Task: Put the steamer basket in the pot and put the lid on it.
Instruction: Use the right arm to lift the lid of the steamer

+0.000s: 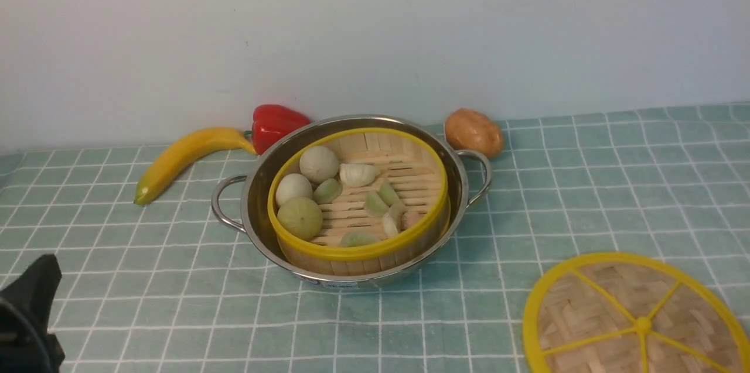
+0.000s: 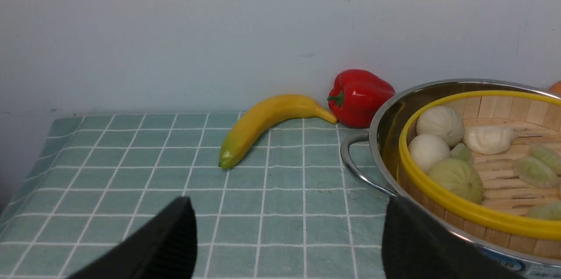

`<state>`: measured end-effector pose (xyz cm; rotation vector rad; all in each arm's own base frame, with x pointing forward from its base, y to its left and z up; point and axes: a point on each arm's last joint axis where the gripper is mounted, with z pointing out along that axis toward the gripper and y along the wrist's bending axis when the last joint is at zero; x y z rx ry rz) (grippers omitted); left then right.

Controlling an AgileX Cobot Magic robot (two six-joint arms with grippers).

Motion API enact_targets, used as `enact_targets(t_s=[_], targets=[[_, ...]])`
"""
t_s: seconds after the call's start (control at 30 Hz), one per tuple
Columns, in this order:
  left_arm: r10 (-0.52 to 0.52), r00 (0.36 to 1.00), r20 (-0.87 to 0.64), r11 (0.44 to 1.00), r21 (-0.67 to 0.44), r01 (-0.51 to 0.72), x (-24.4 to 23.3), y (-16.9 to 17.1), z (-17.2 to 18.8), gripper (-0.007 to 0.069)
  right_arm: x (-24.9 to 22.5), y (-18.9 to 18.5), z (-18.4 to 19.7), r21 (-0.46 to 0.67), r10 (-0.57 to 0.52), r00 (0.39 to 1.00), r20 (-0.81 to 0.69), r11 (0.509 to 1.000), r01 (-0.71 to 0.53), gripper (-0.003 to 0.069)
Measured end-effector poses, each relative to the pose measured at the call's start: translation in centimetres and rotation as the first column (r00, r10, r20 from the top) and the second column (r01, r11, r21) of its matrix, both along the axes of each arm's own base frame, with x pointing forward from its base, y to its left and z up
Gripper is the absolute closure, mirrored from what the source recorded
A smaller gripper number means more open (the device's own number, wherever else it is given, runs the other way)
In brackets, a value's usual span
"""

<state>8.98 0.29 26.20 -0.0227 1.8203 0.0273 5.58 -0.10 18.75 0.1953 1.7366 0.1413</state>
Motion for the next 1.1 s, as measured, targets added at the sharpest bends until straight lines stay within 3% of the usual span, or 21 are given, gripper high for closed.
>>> enact_targets(t_s=[0.43,0.6,0.87,1.1], targets=[[-0.001,0.995,-0.097,1.0,0.008,0.002,-1.2,-0.1,-5.1,0.0102,0.0,0.0,0.0,0.0,0.0,1.0,0.0,1.0,0.0,0.0419],[-0.027,0.983,-0.181,0.994,0.098,0.045,-1.5,-0.1,-6.0,0.0102,0.0,0.0,0.0,0.0,0.0,1.0,0.001,1.0,0.0,0.0419],[-0.022,0.992,-0.126,0.989,0.142,0.04,-2.4,0.0,-6.6,0.0102,0.0,0.0,0.0,0.0,0.0,1.0,0.001,1.0,0.0,0.0419],[0.016,0.996,-0.092,0.997,0.08,-0.008,-3.1,0.1,-8.6,0.0102,0.0,0.0,0.0,0.001,0.0,1.0,0.001,1.0,0.0,0.0419]])
